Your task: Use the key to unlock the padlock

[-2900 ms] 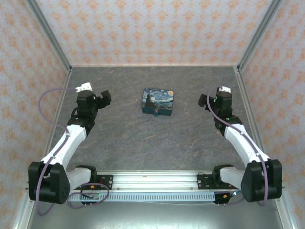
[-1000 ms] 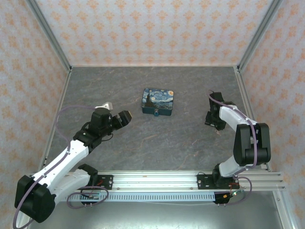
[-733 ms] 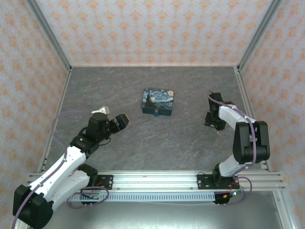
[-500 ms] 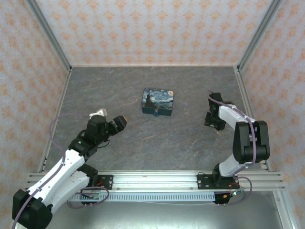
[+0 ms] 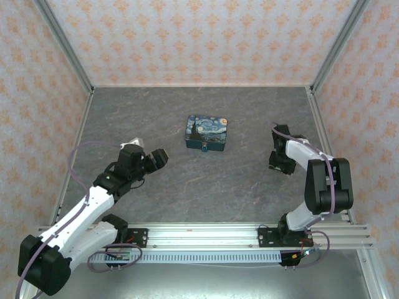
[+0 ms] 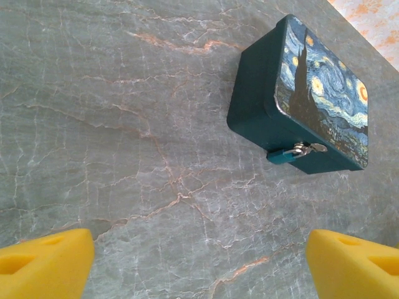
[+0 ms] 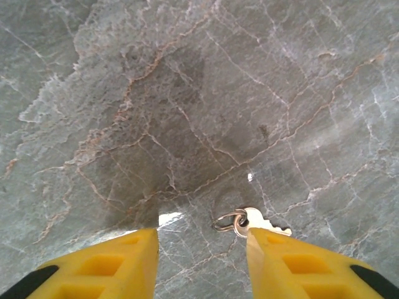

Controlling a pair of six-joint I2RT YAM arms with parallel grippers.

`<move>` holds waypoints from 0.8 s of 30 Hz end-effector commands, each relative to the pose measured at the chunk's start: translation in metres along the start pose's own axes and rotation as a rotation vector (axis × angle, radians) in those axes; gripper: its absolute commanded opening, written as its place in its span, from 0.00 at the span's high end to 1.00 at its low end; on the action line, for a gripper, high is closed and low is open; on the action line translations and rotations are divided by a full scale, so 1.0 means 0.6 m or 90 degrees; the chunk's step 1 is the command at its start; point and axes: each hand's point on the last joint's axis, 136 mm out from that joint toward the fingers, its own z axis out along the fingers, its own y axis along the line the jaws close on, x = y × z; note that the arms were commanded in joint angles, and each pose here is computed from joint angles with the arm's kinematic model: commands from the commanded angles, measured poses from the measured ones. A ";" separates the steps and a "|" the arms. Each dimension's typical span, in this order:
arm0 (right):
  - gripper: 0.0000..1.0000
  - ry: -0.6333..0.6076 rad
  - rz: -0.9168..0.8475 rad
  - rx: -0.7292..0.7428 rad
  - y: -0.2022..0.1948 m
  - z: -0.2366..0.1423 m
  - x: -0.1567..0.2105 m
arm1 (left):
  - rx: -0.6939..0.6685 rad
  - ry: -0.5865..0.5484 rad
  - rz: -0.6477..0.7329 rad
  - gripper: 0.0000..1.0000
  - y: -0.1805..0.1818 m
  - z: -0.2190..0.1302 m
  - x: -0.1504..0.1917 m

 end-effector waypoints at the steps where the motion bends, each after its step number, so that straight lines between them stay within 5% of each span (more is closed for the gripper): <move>1: 0.59 0.011 0.007 0.044 -0.023 -0.001 0.008 | 0.009 -0.019 0.028 0.11 -0.021 -0.011 -0.024; 14: 0.62 0.029 0.002 0.081 -0.027 0.012 -0.003 | 0.019 -0.006 0.053 0.11 -0.043 -0.001 -0.034; 24: 0.76 0.062 0.004 0.090 -0.026 0.027 0.010 | 0.023 0.007 0.054 0.11 -0.046 0.012 -0.029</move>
